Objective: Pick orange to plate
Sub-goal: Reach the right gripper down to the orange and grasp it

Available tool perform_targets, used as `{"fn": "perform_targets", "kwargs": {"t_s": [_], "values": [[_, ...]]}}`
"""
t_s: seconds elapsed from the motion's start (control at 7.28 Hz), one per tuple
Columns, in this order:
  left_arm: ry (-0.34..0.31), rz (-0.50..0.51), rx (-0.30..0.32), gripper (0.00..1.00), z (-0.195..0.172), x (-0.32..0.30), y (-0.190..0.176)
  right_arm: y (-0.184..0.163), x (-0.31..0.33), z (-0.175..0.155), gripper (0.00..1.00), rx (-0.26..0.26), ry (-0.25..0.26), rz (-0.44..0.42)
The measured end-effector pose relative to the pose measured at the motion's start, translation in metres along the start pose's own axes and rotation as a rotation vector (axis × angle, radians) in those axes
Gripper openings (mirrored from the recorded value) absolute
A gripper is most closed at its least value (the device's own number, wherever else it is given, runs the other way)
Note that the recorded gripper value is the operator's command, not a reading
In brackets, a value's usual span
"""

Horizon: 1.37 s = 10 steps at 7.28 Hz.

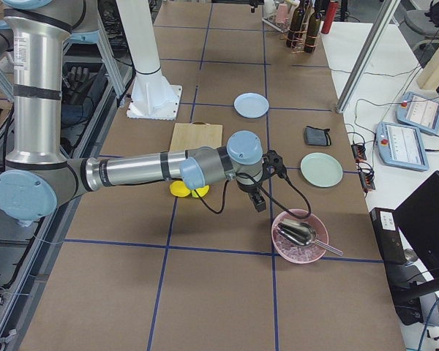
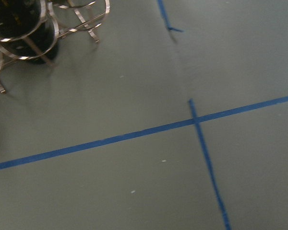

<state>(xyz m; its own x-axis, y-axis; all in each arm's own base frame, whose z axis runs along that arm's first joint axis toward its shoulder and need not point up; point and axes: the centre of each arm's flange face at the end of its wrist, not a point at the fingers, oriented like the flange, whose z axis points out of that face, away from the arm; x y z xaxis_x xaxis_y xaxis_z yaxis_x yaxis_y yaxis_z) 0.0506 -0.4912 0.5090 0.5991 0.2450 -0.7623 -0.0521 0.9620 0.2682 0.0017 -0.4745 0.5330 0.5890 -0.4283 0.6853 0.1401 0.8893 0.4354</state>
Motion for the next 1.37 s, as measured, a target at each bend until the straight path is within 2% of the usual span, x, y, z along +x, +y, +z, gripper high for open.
{"fn": "perform_targets", "kwargs": {"t_s": [0.27,0.55,0.96,1.1,1.37], "values": [[-0.045,0.007,-0.028,1.0,-0.003,-0.098,0.056,-0.037,-0.046,0.016,1.0,-0.011,-0.015,0.019],[-0.083,-0.019,-0.072,1.0,0.002,-0.14,0.086,-0.063,-0.082,0.036,1.0,-0.022,0.013,0.026],[-0.143,-0.097,-0.141,1.0,0.004,-0.159,0.096,-0.081,-0.141,0.103,1.0,-0.081,0.082,0.052],[-0.167,-0.099,-0.144,1.0,0.003,-0.16,0.093,-0.082,-0.16,0.125,1.0,-0.078,0.104,0.063],[-0.186,-0.1,-0.145,1.0,0.002,-0.162,0.091,-0.076,-0.177,0.175,1.0,-0.026,0.119,0.073]]}}
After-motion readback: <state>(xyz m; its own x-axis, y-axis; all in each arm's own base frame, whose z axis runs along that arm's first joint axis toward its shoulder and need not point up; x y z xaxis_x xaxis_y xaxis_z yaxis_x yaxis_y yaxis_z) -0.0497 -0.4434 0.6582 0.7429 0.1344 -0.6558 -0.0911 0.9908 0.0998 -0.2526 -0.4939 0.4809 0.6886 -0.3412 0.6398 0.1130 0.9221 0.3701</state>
